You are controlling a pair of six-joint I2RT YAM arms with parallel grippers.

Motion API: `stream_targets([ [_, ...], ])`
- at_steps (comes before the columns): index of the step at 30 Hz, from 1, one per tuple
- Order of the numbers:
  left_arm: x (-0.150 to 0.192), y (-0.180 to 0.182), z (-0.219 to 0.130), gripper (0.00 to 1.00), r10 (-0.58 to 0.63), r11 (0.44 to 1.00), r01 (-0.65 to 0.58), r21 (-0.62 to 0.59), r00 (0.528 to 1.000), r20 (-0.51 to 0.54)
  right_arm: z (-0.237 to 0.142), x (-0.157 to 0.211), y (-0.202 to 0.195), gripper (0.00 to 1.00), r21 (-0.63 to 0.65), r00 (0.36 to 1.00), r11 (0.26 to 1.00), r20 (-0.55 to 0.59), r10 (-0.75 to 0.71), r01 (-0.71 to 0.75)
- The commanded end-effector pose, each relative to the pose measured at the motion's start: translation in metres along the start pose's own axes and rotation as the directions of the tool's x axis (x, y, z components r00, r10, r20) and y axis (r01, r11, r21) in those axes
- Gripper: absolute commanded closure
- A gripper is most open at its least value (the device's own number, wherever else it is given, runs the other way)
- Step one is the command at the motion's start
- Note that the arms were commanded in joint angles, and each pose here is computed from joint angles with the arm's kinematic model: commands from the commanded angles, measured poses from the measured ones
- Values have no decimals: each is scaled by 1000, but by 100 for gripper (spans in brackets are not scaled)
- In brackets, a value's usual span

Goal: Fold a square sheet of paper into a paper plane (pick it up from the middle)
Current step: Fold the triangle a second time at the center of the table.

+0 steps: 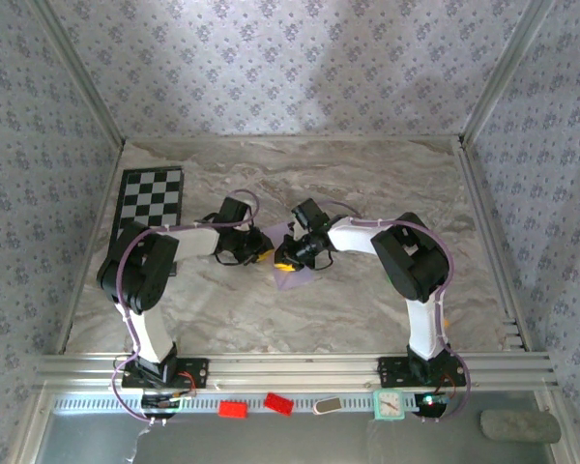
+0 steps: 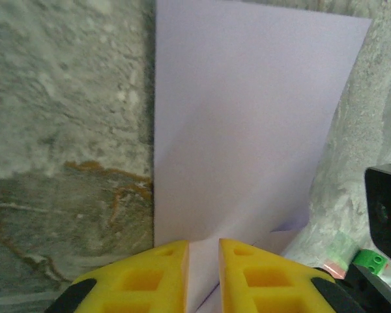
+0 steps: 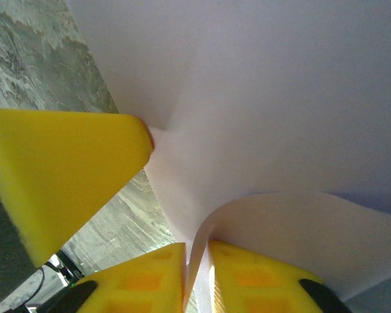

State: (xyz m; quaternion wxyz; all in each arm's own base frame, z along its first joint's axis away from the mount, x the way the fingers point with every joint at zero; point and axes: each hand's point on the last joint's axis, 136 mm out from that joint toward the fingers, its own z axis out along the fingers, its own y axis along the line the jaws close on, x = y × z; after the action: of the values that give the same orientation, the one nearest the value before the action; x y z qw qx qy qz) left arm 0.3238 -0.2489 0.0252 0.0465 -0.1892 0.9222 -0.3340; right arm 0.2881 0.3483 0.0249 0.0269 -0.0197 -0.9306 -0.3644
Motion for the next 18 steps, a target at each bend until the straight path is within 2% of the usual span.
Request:
stream_targets([
  [1, -16, -6, -21, 80, 28, 999, -27, -27, 998, 52, 6, 3, -18, 76, 67, 999, 997, -13, 38, -37],
  [11, -48, -8, -65, 78, 13, 1000, -9, -25, 984, 180, 7, 4, -22, 64, 80, 999, 996, -18, 42, -40],
  [15, -44, -8, -69, 78, 6, 1000, -4, -13, 983, 181, 8, 4, -23, 62, 81, 999, 996, -20, 42, -40],
  [18, -38, -6, -68, 77, -5, 1000, 4, 6, 986, 167, 8, 4, -24, 56, 90, 999, 995, -20, 38, -36],
])
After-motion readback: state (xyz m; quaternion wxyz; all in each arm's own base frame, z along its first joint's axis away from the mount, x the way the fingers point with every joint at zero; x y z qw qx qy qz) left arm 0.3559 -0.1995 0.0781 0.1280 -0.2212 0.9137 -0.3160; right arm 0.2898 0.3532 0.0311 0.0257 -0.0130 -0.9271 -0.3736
